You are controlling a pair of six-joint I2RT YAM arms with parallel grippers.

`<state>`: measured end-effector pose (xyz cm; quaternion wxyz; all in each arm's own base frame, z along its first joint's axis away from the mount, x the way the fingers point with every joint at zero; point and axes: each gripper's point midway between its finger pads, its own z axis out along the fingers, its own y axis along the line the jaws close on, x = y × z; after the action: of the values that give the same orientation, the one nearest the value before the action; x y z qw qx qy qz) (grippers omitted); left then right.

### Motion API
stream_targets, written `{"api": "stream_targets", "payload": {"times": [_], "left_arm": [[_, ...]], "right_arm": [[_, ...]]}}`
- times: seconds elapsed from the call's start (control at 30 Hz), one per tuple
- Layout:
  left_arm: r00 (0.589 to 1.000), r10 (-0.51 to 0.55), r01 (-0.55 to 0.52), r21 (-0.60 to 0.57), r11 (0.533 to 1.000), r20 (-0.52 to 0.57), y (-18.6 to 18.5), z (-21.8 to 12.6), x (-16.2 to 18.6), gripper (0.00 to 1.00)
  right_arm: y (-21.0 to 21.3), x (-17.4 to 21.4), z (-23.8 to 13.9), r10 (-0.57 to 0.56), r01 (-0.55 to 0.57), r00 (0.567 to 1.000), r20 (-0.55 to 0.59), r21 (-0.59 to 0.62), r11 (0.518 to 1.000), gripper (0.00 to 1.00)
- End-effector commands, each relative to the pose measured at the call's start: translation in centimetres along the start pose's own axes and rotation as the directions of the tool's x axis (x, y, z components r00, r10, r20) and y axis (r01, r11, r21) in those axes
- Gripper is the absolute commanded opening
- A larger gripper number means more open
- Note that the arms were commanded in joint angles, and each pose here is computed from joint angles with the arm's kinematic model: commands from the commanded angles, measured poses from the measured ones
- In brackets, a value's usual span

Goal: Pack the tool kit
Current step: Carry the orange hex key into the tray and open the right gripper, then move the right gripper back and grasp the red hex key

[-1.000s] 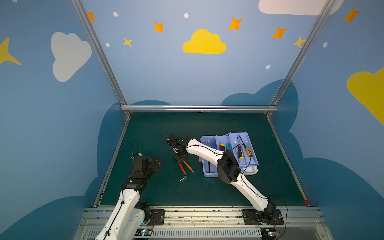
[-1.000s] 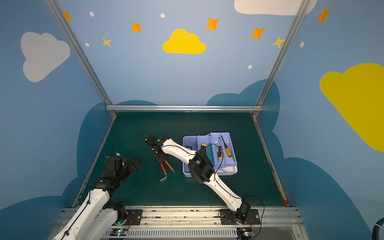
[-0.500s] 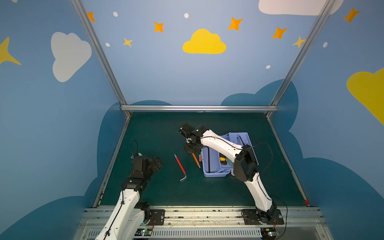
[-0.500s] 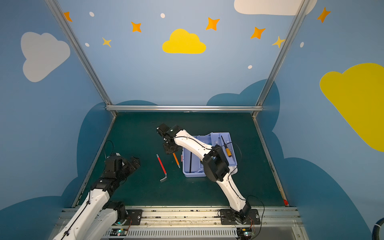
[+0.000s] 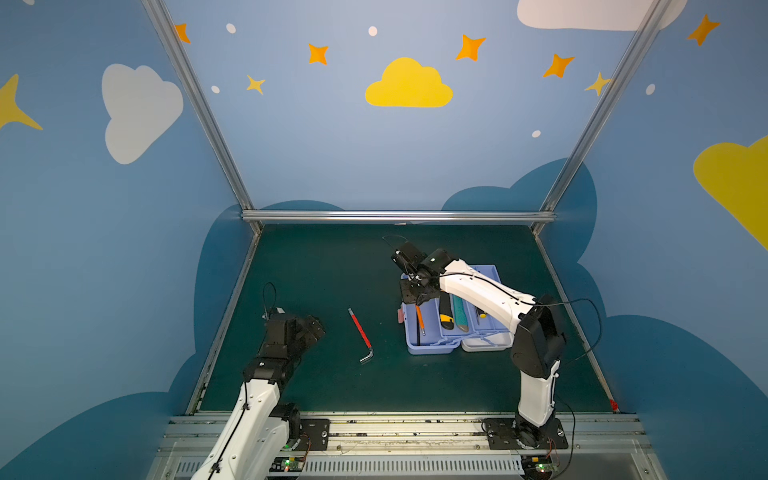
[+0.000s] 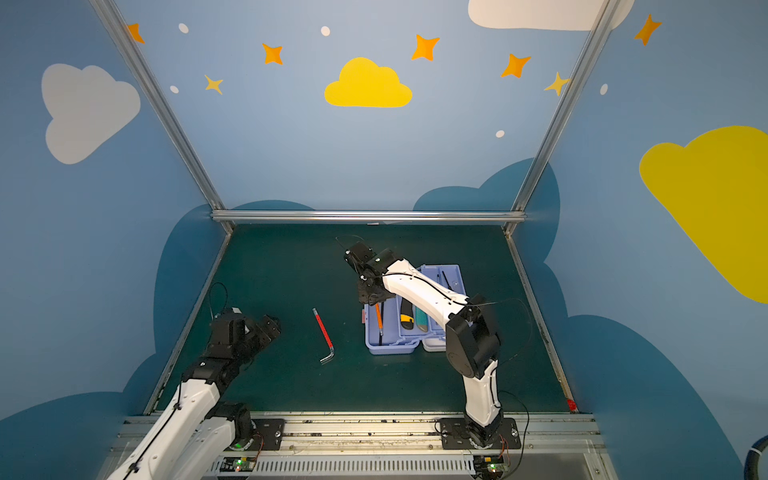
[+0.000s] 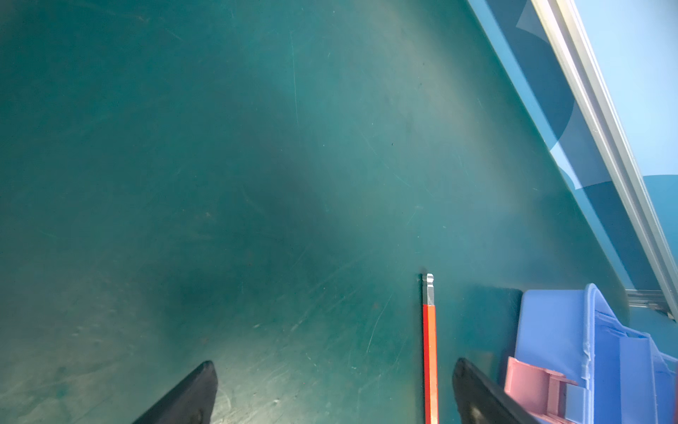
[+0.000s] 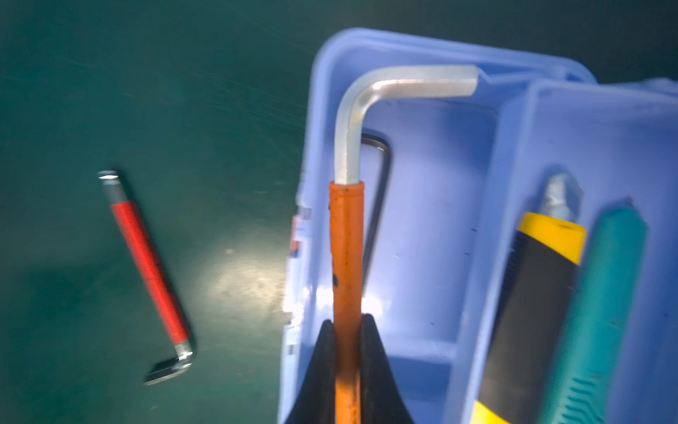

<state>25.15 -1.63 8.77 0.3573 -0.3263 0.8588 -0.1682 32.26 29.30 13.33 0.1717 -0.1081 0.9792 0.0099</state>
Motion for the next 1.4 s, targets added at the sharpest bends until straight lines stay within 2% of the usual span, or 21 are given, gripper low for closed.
{"api": "stream_targets", "payload": {"times": [0.0,0.1,0.2,0.6,0.93,1.03,1.13,1.27,1.37], "left_arm": [[1.000,0.009,-0.009,-0.003,1.000,0.001,0.2,0.0,0.0,1.00],[1.000,0.010,-0.010,-0.003,1.000,0.005,0.2,-0.1,-0.1,1.00],[1.000,0.007,-0.007,-0.007,1.000,0.009,0.3,-0.1,-0.1,1.00],[1.000,0.012,-0.012,-0.015,1.000,0.011,0.5,-0.2,-0.1,1.00],[1.000,0.015,-0.015,-0.021,1.000,0.005,0.5,-0.1,0.0,1.00],[1.000,0.016,-0.016,-0.022,1.000,0.005,0.5,-0.2,0.0,1.00],[1.000,0.018,-0.018,-0.024,1.000,0.007,0.6,-0.2,0.0,1.00],[1.000,0.016,-0.016,-0.029,0.999,0.012,0.8,-0.4,0.0,1.00],[1.000,0.013,-0.012,-0.036,0.999,0.024,1.0,-0.6,-0.2,1.00]], "right_arm": [[-2.5,0.4,0.4,-0.023,0.026,1.000,-0.021,0.169,0.985,0.00],[-3.5,0.6,1.3,-0.064,0.080,0.996,-0.064,0.274,0.958,0.00],[-3.7,0.6,2.5,-0.084,0.110,0.992,-0.095,0.317,0.942,0.00],[-4.0,1.9,6.0,0.009,0.049,0.988,-0.154,0.367,0.929,0.00],[-4.0,2.2,8.3,0.053,0.014,0.981,-0.185,0.347,0.938,0.00],[-4.1,2.5,8.6,0.059,0.013,0.979,-0.197,0.344,0.939,0.19],[-3.7,2.8,8.9,0.053,0.015,0.977,-0.206,0.314,0.949,0.33],[-3.4,2.6,8.4,0.038,0.025,0.978,-0.205,0.295,0.955,0.37],[-3.3,1.7,6.0,0.008,0.043,0.984,-0.178,0.281,0.959,0.37]]}}
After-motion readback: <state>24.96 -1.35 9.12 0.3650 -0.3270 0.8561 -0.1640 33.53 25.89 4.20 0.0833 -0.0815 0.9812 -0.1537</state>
